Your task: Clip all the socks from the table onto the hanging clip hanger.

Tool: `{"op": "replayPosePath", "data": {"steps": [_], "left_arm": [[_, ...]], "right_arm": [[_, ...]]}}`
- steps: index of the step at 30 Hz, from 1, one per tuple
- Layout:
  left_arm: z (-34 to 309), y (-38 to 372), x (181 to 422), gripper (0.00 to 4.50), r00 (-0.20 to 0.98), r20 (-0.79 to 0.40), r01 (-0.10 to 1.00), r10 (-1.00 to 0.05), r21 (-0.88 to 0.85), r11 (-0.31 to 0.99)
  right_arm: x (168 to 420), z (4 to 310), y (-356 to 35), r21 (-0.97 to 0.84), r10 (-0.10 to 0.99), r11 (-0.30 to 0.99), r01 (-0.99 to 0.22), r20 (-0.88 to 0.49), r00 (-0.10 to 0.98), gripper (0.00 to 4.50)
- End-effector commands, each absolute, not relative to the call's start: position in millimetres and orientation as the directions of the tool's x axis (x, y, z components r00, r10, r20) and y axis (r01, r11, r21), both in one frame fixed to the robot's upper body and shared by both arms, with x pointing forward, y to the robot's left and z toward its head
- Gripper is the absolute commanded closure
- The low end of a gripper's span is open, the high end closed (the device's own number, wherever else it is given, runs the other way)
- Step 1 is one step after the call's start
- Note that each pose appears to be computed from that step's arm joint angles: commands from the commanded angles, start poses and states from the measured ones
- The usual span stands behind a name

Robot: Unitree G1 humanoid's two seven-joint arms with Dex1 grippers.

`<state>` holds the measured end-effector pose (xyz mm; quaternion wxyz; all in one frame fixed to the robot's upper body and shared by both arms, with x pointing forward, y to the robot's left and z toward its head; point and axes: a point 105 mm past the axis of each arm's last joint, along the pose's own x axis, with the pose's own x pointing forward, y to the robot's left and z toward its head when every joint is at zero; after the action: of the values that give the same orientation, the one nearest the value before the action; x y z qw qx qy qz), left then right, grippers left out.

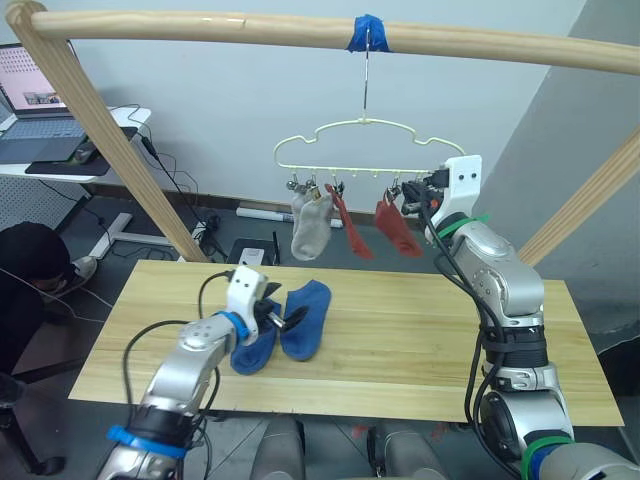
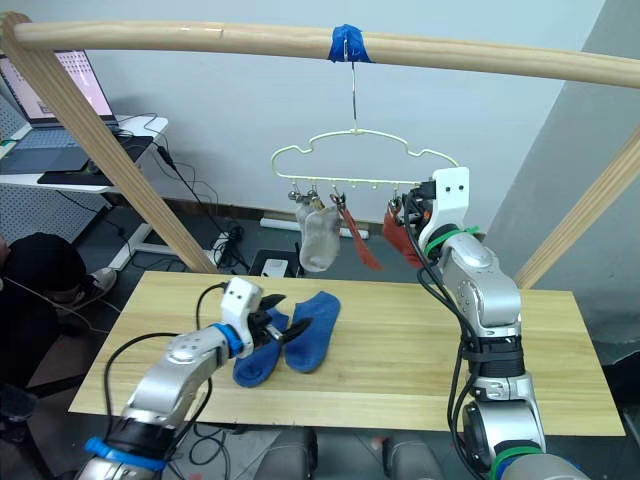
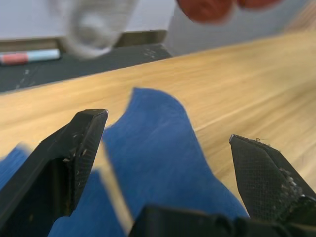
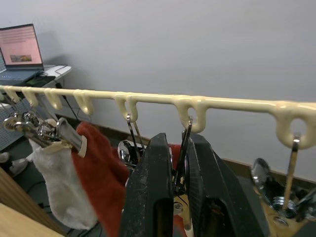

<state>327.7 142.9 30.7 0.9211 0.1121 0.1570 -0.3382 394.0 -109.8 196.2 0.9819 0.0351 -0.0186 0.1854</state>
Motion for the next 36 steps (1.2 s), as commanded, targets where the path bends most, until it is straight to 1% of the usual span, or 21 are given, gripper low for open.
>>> {"op": "replayPosePath", "data": {"steps": [1,5,9,12,14,19,21,22,24,26,27,29,32,34,36], "left_arm": [[16,132,340,0.0,0.717,-0.383,0.666,-0.582,0.132,0.734],[0,131,357,0.0,0.726,-0.427,0.657,-0.539,0.199,0.727],[-21,134,360,0.0,0.68,-0.513,0.681,-0.523,0.181,0.709],[-28,137,358,0.6,0.649,-0.547,0.7,-0.529,0.158,0.696],[-29,136,356,1.19,0.635,-0.552,0.711,-0.541,0.143,0.689],[-29,132,354,2.48,0.622,-0.544,0.726,-0.563,0.13,0.675],[-22,124,354,2.93,0.627,-0.505,0.736,-0.593,0.132,0.664],[-14,118,355,3.12,0.631,-0.466,0.744,-0.62,0.136,0.654],[-3,111,355,3.65,0.633,-0.413,0.755,-0.655,0.144,0.639],[12,102,353,4.26,0.632,-0.341,0.766,-0.696,0.142,0.626],[26,94,351,4.49,0.618,-0.282,0.783,-0.734,0.138,0.606],[44,84,346,4.49,0.591,-0.213,0.806,-0.778,0.139,0.575],[91,65,331,4.49,0.524,-0.042,0.837,-0.851,0.208,0.505],[112,58,324,4.49,0.499,0.032,0.834,-0.866,0.256,0.49],[126,53,322,4.49,0.491,0.081,0.824,-0.867,0.278,0.493]], "right_arm": [[386,213,-107,0.055,0.369,0.925,-0.376,0.109,0.923,4.43],[383,212,-108,0.064,0.36,0.928,-0.367,0.105,0.927,4.43],[379,213,-112,0.066,0.345,0.934,-0.352,0.104,0.933,4.43],[378,213,-114,0.068,0.334,0.937,-0.342,0.105,0.937,4.43],[377,214,-115,0.069,0.33,0.939,-0.338,0.106,0.938,4.43],[377,215,-116,0.072,0.328,0.939,-0.336,0.107,0.939,4.43],[377,215,-116,0.082,0.338,0.934,-0.348,0.107,0.935,4.43],[377,216,-115,0.097,0.35,0.928,-0.36,0.105,0.931,4.43],[376,216,-114,0.117,0.366,0.919,-0.376,0.1,0.925,4.43],[375,216,-113,0.142,0.387,0.907,-0.396,0.086,0.918,4.43],[373,216,-112,0.164,0.411,0.894,-0.418,0.072,0.909,4.43],[371,216,-111,0.195,0.443,0.874,-0.445,0.053,0.895,4.43],[364,219,-112,0.285,0.511,0.821,-0.494,0.018,0.859,4.43],[362,221,-114,0.361,0.529,0.792,-0.493,-0.001,0.849,4.43],[360,223,-115,0.417,0.542,0.767,-0.487,-0.017,0.84,4.43]]}}
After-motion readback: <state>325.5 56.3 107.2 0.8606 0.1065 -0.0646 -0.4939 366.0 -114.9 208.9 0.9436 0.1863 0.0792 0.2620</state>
